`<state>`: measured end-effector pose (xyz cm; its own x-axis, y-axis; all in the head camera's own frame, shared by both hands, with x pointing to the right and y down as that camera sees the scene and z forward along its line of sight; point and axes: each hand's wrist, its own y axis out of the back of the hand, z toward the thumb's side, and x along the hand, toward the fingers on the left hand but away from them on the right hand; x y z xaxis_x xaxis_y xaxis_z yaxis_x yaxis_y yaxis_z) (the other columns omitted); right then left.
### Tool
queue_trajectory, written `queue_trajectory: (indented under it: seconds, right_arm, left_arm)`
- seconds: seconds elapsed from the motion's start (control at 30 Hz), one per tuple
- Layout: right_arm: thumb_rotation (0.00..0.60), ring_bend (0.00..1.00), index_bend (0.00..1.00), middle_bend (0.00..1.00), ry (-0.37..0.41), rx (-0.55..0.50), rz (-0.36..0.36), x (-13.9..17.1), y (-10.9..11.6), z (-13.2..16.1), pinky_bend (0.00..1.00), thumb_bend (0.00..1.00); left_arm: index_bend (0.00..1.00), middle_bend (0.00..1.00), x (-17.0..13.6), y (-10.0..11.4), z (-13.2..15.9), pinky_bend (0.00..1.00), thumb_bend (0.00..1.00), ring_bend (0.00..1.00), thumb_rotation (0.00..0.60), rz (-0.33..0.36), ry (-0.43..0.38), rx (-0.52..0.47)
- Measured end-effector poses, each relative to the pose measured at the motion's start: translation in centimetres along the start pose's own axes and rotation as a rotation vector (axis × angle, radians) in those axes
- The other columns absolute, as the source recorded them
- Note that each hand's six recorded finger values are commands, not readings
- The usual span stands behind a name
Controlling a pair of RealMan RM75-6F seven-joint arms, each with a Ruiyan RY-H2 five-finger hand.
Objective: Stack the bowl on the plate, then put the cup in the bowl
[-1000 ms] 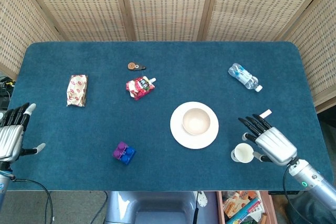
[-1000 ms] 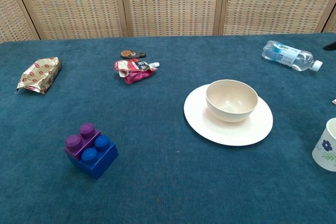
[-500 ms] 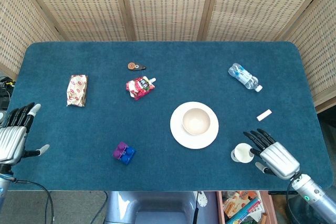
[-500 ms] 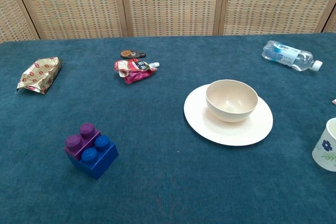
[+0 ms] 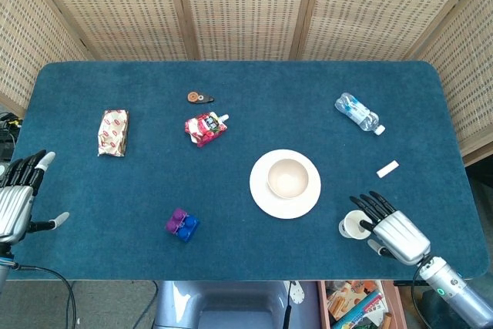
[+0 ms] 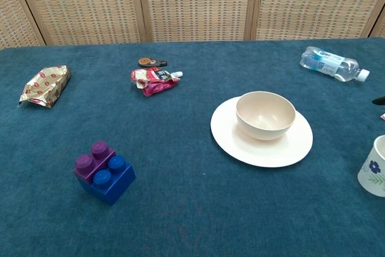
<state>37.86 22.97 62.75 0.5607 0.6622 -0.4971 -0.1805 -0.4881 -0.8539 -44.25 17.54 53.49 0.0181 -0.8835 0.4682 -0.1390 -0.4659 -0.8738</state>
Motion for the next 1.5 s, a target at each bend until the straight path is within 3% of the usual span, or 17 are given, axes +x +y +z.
queue_trajectory:
  seconds: [0.43, 0.73, 1.07, 1.27, 1.5]
  right_arm:
    - [0.600, 0.00, 0.47, 0.00, 0.010, 0.011, 0.042, -1.0, -1.5, 0.4, 0.00, 0.32]
    - [0.600, 0.00, 0.59, 0.00, 0.022, -0.004, 0.035, -1.5, -2.0, 0.8, 0.00, 0.45]
    - [0.600, 0.00, 0.63, 0.00, 0.041, -0.021, 0.023, -1.6, -1.9, 1.1, 0.00, 0.46]
    - [0.600, 0.00, 0.63, 0.00, 0.052, -0.035, -0.036, -2.0, 0.1, 1.2, 0.00, 0.46]
    - [0.600, 0.00, 0.63, 0.00, 0.078, -0.087, -0.152, -4.0, 5.6, 1.7, 0.00, 0.47]
  left_arm:
    - [0.00, 0.00, 0.1, 0.0, -0.2, 0.00, 0.00, 0.00, 0.600, -0.001, 0.009, 0.003]
    - [0.00, 0.00, 0.0, 0.0, -0.2, 0.00, 0.00, 0.00, 0.600, -0.002, 0.010, 0.003]
    - [0.00, 0.00, 0.1, -0.1, -0.3, 0.00, 0.00, 0.00, 0.600, -0.004, 0.013, 0.002]
    - [0.00, 0.00, 0.2, -0.2, -0.3, 0.00, 0.00, 0.00, 0.600, -0.010, 0.014, 0.002]
    - [0.00, 0.00, 0.5, -0.2, -0.4, 0.00, 0.00, 0.00, 0.600, -0.015, 0.018, -0.001]
